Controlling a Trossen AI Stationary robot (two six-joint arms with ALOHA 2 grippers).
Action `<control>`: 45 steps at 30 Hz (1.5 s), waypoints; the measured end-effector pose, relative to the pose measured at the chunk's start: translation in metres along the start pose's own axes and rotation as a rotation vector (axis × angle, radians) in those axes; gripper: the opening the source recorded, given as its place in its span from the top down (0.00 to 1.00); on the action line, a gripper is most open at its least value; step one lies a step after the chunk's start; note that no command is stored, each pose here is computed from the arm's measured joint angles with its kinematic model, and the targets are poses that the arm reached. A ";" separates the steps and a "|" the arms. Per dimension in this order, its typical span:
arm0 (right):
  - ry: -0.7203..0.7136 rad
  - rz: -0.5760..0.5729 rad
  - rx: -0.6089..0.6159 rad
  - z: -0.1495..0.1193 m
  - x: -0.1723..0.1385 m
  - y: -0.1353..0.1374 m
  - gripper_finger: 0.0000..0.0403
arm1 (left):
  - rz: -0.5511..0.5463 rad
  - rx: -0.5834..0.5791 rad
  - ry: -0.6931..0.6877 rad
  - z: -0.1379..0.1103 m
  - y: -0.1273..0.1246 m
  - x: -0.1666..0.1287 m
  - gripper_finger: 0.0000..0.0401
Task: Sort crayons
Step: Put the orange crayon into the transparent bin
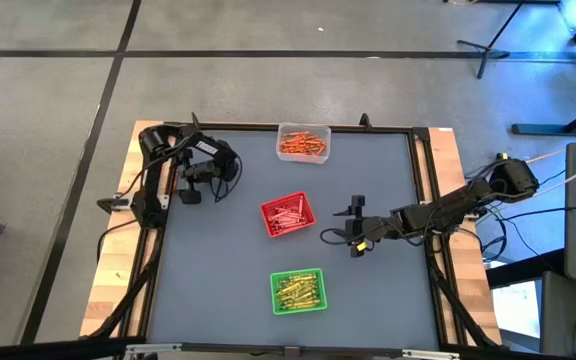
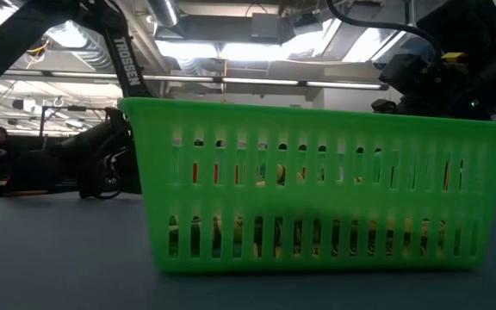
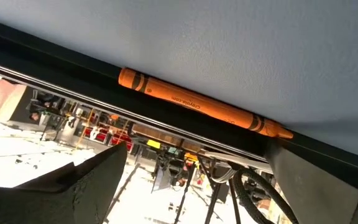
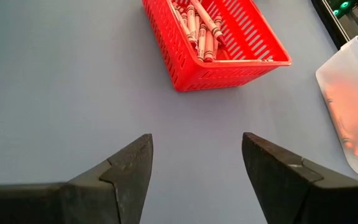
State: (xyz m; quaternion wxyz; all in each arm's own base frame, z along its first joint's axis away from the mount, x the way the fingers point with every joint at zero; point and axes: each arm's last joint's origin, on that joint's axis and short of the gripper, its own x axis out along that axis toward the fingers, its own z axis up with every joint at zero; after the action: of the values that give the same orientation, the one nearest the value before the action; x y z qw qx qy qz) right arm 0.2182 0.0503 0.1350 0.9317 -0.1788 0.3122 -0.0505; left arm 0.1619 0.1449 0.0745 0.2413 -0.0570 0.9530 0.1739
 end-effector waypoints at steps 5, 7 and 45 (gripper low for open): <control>0.000 0.000 0.000 0.000 0.000 0.000 0.39 | -0.015 0.002 -0.019 0.002 0.000 0.000 0.05; 0.000 0.000 0.000 0.000 0.000 0.000 0.39 | -0.028 0.005 -0.026 0.002 0.000 0.000 0.05; -0.008 0.061 -0.003 0.000 0.000 0.002 0.39 | -0.514 -0.497 -0.783 -0.029 0.023 -0.079 0.05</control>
State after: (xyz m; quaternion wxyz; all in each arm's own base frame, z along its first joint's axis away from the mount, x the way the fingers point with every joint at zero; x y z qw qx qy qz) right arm 0.2181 0.0522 0.1343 0.9337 -0.1706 0.3140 -0.0207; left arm 0.2139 0.1575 0.1431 0.5934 -0.2747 0.6769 0.3378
